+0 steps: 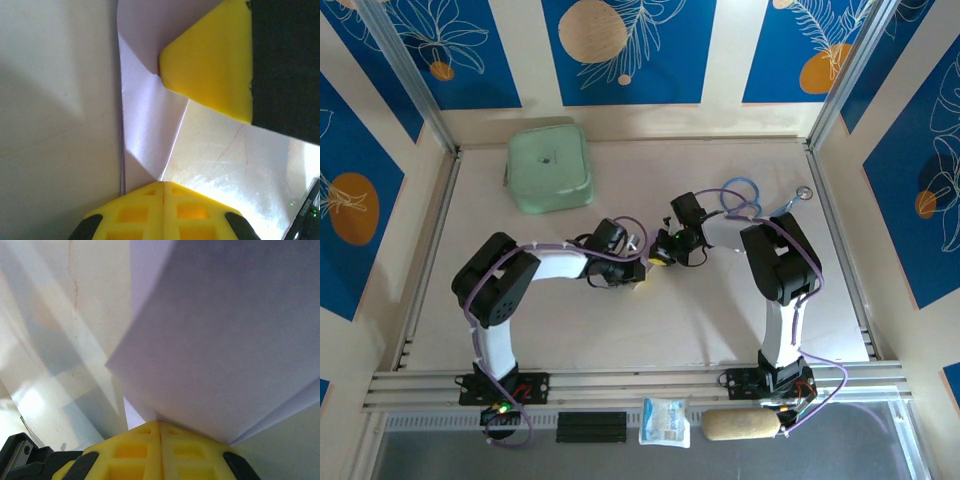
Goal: Fold a paper plane with a square sheet of paper (pick it up from the middle)
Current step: Fold the wing for the fifth time at the center of the table.
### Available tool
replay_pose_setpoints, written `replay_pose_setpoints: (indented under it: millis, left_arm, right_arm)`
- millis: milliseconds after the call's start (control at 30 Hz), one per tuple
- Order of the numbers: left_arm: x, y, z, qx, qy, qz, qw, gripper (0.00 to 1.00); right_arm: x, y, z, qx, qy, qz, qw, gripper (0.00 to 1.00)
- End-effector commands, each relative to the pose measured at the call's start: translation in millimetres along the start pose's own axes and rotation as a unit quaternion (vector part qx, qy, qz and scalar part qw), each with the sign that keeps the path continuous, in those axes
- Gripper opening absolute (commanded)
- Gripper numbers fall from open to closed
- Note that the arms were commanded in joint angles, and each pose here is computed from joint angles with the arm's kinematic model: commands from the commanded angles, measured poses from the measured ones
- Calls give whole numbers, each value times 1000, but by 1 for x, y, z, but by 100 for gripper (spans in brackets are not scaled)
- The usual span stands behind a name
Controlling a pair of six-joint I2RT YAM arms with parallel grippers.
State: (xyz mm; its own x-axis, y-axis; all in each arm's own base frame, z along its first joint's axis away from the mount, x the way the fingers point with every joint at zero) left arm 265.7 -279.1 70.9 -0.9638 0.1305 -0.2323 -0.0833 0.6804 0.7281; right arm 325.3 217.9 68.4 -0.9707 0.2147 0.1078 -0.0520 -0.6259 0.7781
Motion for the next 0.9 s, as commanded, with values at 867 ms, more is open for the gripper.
replay_pose_setpoints:
  millis: [867]
  left_arm:
    - [-15,38,-33,-19,-46,-54,997,3]
  right_arm:
    - [8,-14,-27,84,-48,15,995,7]
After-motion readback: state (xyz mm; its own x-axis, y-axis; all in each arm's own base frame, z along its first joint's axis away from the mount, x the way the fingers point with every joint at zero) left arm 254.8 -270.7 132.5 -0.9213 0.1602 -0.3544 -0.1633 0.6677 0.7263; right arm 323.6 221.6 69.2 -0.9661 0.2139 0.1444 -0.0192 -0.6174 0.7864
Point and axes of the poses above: each hand's point on the last joint's axis, 136 mm out from that joint toward the fingers, its own y axis back along the fingers, its own z axis along the line the jaws close on, x = y × z, the point moved 7 cm from there along y, back along the fingers, and after that the axes turned 5 degrees about -y, right-handed, at the moved point
